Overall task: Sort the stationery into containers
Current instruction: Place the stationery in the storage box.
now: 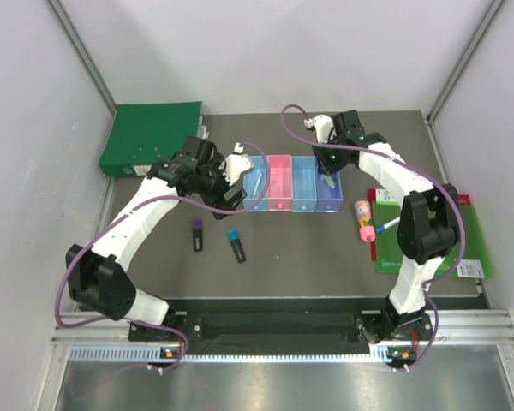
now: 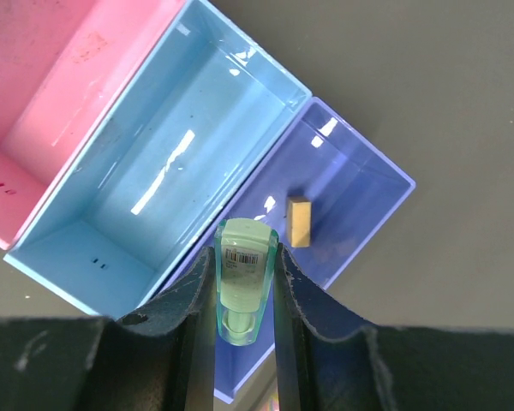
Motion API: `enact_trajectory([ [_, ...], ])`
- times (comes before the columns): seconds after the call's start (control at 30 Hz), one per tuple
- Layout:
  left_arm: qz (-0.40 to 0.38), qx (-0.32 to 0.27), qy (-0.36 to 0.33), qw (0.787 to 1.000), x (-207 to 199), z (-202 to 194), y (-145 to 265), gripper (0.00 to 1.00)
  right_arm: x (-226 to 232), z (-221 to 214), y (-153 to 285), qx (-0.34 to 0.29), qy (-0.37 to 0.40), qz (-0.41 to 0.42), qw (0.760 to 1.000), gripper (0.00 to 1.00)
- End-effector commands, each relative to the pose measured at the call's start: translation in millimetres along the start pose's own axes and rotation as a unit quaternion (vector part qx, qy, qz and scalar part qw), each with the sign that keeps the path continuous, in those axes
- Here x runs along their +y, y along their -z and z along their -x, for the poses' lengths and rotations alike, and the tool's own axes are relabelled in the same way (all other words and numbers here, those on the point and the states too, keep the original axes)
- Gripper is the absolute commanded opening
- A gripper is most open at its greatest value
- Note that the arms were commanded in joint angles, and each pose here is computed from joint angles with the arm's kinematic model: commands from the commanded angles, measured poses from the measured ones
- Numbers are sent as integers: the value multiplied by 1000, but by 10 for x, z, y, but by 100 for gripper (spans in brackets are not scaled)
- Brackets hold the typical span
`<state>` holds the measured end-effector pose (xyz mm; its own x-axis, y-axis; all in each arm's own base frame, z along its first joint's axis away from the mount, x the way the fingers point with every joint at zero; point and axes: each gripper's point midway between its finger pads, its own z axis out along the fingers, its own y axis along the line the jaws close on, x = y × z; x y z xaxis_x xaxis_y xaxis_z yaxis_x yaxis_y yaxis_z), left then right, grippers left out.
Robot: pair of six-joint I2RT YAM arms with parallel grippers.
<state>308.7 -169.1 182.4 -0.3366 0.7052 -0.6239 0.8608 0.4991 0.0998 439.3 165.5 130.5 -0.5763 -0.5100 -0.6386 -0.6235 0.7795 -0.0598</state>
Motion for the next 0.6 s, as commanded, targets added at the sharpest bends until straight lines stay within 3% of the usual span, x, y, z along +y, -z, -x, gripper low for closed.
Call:
enact_trajectory([
  [0.0, 5, -27, -7, 1000, 11, 114, 71, 99, -146, 41, -30, -15, -4, -21, 1000, 20],
  [0.3, 5, -30, -8, 1000, -2, 114, 88, 99, -150, -7, 47, -14, -1, -25, 1000, 37],
  [0.57, 8, -35, -11, 999, -4, 133, 125, 99, -130, 182, 475, -48, 10, -30, 998, 46],
])
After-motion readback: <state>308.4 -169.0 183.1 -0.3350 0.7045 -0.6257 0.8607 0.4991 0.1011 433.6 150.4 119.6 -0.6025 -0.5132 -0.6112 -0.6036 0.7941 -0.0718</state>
